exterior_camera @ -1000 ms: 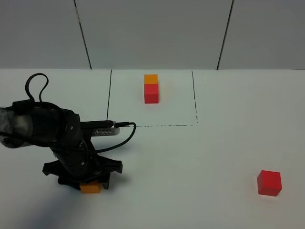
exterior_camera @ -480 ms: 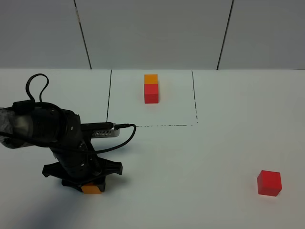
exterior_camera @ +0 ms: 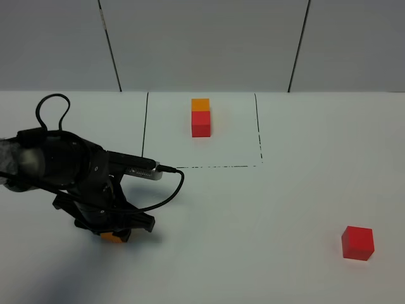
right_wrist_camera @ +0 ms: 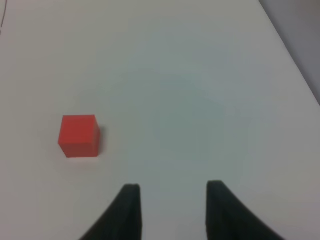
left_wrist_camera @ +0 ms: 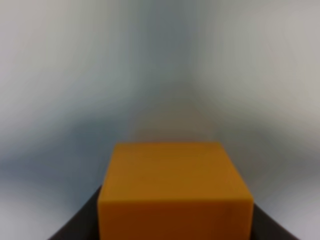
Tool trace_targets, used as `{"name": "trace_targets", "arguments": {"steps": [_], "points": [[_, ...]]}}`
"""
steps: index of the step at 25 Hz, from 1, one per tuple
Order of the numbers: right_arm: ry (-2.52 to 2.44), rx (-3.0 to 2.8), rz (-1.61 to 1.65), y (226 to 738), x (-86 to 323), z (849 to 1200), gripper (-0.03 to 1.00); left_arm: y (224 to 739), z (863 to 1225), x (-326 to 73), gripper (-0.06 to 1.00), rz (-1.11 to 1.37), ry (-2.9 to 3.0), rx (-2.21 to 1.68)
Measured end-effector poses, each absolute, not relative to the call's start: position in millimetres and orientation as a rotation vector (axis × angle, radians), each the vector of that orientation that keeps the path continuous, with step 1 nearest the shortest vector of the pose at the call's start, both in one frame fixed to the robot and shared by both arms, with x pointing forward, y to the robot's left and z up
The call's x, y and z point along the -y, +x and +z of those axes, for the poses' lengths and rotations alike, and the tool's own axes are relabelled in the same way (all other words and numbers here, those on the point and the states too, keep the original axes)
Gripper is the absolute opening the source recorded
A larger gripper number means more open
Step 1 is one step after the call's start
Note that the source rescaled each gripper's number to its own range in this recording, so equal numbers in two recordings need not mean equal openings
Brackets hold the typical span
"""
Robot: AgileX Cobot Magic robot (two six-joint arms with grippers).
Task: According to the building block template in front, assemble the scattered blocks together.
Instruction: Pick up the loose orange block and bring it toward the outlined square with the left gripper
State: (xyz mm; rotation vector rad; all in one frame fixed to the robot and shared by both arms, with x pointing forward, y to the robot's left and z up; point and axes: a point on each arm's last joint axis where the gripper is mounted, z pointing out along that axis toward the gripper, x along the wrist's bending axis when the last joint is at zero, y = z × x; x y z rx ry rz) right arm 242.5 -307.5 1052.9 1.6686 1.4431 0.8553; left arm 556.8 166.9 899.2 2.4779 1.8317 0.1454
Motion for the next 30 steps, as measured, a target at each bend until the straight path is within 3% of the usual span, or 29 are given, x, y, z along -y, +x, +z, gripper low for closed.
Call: {"name": "trace_targets", "arguments": {"steps": [7, 13, 20, 30], "points": [[1.669, -1.443, 0.855, 242.5, 307.5, 1052.9, 0.00, 576.5, 948.9, -160.8, 0.00, 0.112, 2.846, -1.416], [1.669, -1.443, 0.855, 242.5, 307.5, 1052.9, 0.00, 578.2, 970.9, -155.5, 0.00, -0.018, 3.072, -0.901], [1.669, -1.443, 0.855, 242.5, 307.5, 1052.9, 0.00, 568.7, 957.1, -130.4, 0.00, -0.076, 3.221, -0.312], [1.668, -1.443, 0.856, 242.6, 307.5, 1053.0, 0.00, 575.5, 915.5, -109.2, 0.00, 0.010, 3.288, -0.052]]}}
